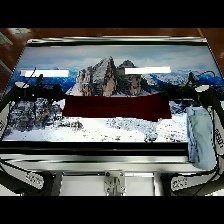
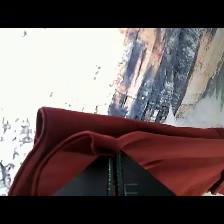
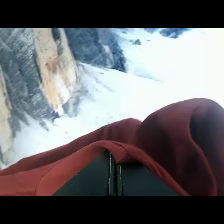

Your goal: Fold the shirts.

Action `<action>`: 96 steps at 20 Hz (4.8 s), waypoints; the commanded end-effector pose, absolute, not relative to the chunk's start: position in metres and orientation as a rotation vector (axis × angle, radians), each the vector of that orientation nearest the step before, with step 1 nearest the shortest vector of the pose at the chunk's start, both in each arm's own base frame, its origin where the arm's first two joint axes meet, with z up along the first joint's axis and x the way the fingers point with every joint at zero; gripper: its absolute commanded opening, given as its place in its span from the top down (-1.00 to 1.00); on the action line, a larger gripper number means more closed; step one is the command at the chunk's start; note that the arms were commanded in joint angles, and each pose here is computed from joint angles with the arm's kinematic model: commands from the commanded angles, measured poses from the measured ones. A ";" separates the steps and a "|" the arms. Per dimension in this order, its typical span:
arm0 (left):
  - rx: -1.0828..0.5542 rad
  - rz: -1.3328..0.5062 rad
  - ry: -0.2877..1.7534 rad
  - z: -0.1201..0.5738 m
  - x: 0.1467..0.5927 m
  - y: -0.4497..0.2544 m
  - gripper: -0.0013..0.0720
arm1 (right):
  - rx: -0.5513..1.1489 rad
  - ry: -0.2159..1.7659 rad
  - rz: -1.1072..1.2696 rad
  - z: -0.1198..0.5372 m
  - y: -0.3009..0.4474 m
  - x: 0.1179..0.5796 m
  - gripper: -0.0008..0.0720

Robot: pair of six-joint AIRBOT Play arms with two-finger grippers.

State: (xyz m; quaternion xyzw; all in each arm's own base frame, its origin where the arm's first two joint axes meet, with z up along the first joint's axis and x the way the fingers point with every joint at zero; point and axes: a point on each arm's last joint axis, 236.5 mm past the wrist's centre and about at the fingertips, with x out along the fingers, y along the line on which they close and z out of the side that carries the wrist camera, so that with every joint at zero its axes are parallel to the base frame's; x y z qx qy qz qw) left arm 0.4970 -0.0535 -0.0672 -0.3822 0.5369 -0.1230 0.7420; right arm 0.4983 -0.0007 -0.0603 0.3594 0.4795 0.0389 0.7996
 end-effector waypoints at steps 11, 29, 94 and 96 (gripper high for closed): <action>-0.925 -0.359 1.266 -0.017 0.469 -0.025 -0.80 | 0.622 1.297 0.091 -0.070 -0.061 0.415 -0.87; -0.736 -0.690 1.114 0.058 0.471 -0.194 0.04 | 0.767 1.300 0.275 -0.105 0.013 0.441 0.79; -0.386 -0.604 0.772 0.222 0.421 -0.109 0.85 | 0.520 1.672 0.214 -0.090 0.083 0.338 -0.82; -0.387 -0.604 0.773 0.222 0.421 -0.109 0.85 | 0.653 1.620 0.251 -0.101 0.106 0.349 -0.82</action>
